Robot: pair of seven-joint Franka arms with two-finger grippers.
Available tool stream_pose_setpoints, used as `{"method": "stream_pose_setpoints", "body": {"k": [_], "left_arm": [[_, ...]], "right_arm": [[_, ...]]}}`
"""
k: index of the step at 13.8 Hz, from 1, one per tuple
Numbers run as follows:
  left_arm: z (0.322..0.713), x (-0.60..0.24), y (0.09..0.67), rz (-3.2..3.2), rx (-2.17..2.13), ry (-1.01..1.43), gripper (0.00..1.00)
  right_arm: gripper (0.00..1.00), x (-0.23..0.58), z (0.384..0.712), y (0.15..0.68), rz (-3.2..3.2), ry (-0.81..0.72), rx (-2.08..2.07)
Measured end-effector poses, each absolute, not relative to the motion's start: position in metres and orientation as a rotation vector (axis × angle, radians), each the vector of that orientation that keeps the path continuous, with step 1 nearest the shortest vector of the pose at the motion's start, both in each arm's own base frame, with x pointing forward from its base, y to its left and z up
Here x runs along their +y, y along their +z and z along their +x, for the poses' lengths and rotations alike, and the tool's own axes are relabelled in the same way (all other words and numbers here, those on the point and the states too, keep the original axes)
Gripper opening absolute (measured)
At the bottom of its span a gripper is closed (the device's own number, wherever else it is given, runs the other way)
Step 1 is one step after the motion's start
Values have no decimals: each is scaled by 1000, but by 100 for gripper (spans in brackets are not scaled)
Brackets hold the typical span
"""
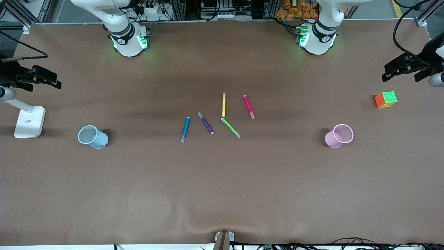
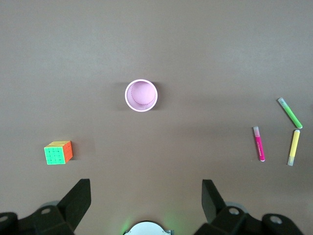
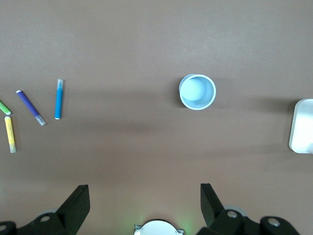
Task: Place pink and blue markers in matching cups
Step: 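Move the left gripper out over the pink cup toward the markers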
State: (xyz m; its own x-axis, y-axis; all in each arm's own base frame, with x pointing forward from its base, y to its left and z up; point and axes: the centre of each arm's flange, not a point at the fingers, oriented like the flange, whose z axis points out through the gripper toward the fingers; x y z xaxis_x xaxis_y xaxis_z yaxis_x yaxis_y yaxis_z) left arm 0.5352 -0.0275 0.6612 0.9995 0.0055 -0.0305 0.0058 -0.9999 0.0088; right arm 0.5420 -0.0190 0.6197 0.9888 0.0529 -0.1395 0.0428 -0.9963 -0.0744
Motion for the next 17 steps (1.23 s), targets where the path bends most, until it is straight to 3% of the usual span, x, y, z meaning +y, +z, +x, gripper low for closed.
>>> {"method": "stream_pose_setpoints", "body": {"k": [17], "left_arm": [[556, -30, 625, 3132, 4, -145, 100]], "right_arm": [[100, -24, 539, 620, -3082, 244, -84]]}}
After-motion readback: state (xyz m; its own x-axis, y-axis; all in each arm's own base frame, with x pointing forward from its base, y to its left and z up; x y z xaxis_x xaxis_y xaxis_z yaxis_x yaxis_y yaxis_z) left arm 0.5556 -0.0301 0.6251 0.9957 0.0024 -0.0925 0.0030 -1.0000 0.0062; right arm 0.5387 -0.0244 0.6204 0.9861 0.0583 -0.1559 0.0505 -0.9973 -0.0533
